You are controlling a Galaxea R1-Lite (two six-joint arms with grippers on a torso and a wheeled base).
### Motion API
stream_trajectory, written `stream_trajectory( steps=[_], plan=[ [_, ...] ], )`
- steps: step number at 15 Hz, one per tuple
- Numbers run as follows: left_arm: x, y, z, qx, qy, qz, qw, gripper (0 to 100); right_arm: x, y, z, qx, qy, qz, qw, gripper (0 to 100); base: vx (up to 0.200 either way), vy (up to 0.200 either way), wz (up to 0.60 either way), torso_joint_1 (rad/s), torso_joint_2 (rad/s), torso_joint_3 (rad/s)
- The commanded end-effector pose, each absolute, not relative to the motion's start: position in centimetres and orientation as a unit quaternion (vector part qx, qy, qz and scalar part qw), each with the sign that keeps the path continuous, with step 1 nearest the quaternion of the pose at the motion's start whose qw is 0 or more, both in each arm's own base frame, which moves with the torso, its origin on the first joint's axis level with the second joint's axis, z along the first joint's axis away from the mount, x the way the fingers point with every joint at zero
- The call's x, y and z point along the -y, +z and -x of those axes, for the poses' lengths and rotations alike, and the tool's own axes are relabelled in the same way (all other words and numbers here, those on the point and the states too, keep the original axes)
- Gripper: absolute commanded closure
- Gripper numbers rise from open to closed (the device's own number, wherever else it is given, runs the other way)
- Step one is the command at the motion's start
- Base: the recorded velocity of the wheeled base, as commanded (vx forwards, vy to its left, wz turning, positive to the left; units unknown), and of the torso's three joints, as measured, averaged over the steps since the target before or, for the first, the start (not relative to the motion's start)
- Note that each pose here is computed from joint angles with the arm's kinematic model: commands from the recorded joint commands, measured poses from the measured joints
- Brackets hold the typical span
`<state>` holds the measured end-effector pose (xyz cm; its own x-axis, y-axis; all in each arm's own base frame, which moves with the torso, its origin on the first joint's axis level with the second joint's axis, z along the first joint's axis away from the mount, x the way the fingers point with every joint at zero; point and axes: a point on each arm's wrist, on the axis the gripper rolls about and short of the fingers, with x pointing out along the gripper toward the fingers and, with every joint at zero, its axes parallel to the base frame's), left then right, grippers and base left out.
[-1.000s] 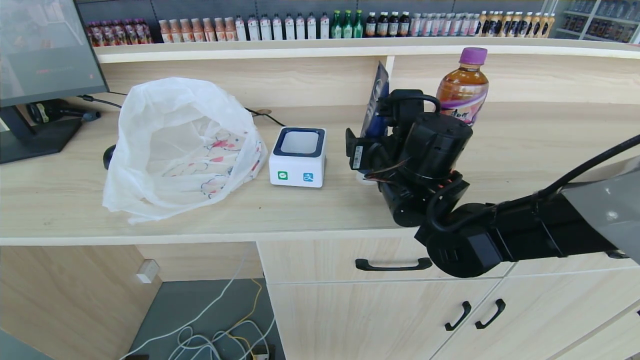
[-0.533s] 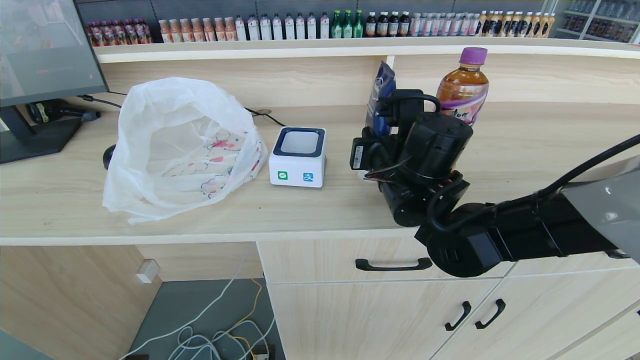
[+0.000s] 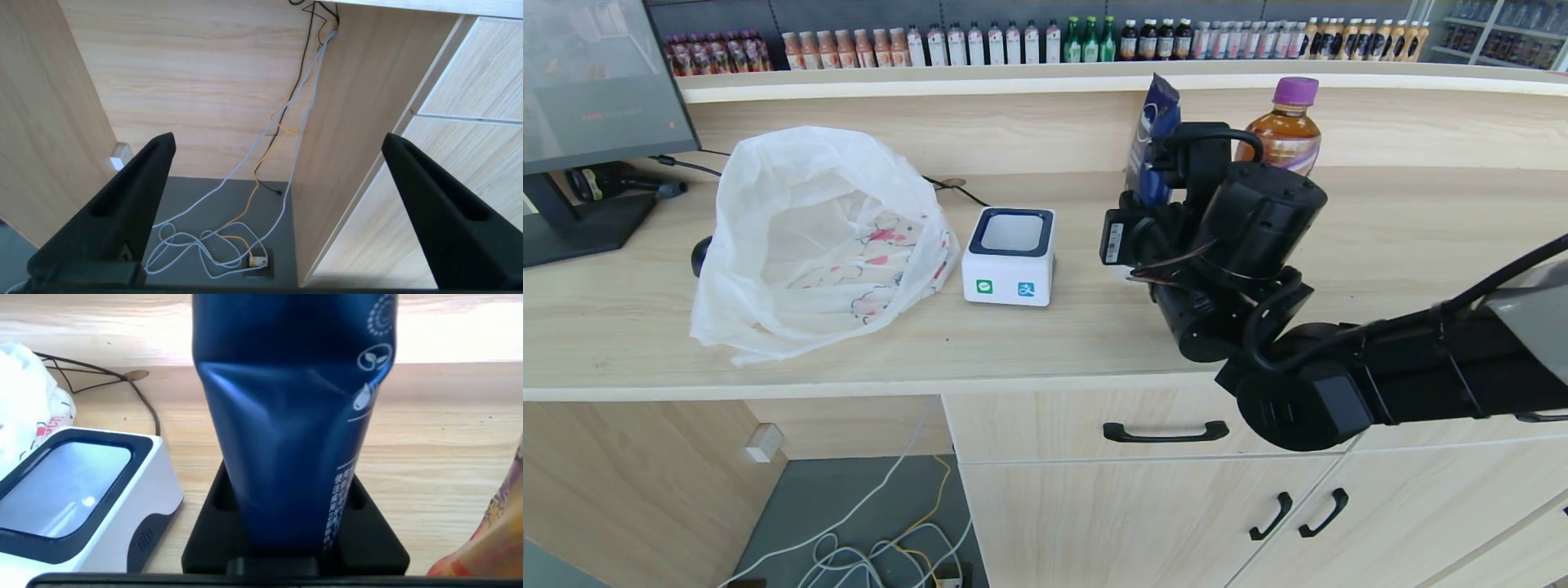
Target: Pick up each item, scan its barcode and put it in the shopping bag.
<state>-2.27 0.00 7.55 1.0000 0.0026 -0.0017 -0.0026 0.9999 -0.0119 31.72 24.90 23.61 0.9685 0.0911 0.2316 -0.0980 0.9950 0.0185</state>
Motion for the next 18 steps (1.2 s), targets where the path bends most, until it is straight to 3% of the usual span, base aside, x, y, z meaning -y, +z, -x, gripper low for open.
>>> stream_trajectory(
  steps=[1,12,18],
  plan=[
    [0.0,7.6,2.3,-0.001,0.002,0.006,1.000,0,-24.7,25.0,-30.8,0.130,0.051,-0.025,0.990,100,0.000,0.000,0.00,0.000,0.00,0.000],
    [0.0,7.6,2.3,-0.001,0.002,0.006,1.000,0,-22.8,25.1,-23.9,0.126,0.093,-0.010,0.988,100,0.000,0.000,0.00,0.000,0.00,0.000],
    [0.0,7.6,2.3,-0.001,0.002,0.006,1.000,0,-23.0,22.3,-20.1,0.133,0.131,0.006,0.982,100,0.000,0.000,0.00,0.000,0.00,0.000]
  ],
)
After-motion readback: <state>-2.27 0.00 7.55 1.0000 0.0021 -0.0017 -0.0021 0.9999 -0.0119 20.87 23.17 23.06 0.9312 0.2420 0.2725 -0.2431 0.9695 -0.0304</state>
